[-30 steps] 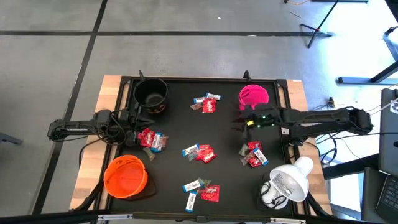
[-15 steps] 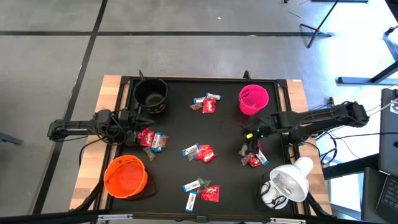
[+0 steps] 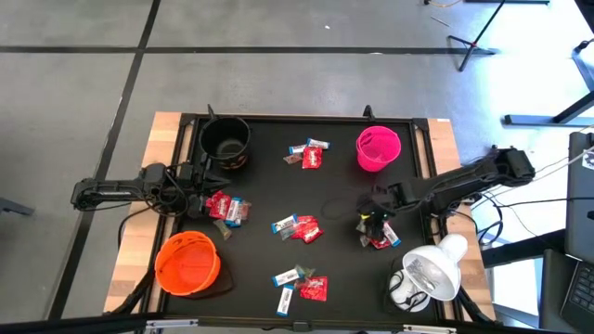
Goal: Sort candy
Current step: Put the green gummy into the pink bucket
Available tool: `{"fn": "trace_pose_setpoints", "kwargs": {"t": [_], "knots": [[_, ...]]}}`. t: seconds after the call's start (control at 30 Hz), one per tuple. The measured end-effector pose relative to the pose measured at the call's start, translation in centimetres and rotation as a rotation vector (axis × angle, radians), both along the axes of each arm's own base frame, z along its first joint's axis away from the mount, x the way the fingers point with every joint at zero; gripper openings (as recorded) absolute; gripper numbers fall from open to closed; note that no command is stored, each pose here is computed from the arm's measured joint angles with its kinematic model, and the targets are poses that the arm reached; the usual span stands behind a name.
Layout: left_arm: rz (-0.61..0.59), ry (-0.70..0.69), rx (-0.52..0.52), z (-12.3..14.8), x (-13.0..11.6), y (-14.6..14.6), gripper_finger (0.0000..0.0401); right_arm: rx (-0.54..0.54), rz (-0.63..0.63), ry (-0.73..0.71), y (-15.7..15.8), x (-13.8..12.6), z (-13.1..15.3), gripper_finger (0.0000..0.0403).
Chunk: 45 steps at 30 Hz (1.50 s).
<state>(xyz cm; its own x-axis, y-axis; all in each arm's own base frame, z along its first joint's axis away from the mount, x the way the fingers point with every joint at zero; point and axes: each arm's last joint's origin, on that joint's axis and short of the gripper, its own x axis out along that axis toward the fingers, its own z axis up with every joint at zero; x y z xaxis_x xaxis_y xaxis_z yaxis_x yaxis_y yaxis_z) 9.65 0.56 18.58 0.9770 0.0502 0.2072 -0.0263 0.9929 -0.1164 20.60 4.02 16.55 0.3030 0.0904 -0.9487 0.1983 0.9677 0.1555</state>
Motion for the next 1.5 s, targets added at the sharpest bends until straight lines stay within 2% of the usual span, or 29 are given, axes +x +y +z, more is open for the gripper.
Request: {"fn": "trace_pose_setpoints", "kwargs": {"t": [0.33,0.47,0.67,0.8,0.93,1.1,1.23,1.37,1.5], "knots": [[0.000,0.000,0.000,0.0,0.0,0.0,0.0000,-0.025,-0.018,0.087,0.2,0.7,-2.0,0.0160],[0.000,0.000,0.000,0.0,0.0,0.0,0.0000,-0.043,-0.020,0.085,0.1,0.7,-2.0,0.0117],[0.000,0.000,0.000,0.0,0.0,0.0,0.0000,-0.062,-0.003,0.063,0.0,0.8,-1.8,0.0012],[0.000,0.000,0.000,0.0,0.0,0.0,0.0000,-0.076,-0.008,0.030,0.1,1.2,-1.1,0.0017],[0.000,0.000,0.000,0.0,0.0,0.0,0.0000,-0.137,-0.006,-0.054,0.0,2.2,0.8,0.0004],[0.000,0.003,0.000,0.0,0.0,0.0,0.0000,-0.359,-0.055,-0.244,-0.5,2.9,4.8,0.0006],[0.000,0.004,0.000,0.0,0.0,0.0,0.0000,-0.529,-0.132,-0.424,-1.3,2.1,8.3,0.0003],[0.000,0.006,0.000,-0.1,0.0,0.0,0.0000,-0.516,-0.187,-0.577,-3.0,0.3,11.4,0.0002],[-0.001,0.007,0.000,-0.1,0.0,0.0,0.0000,-0.526,-0.281,-0.671,-5.0,-1.9,13.6,0.0002]]}}
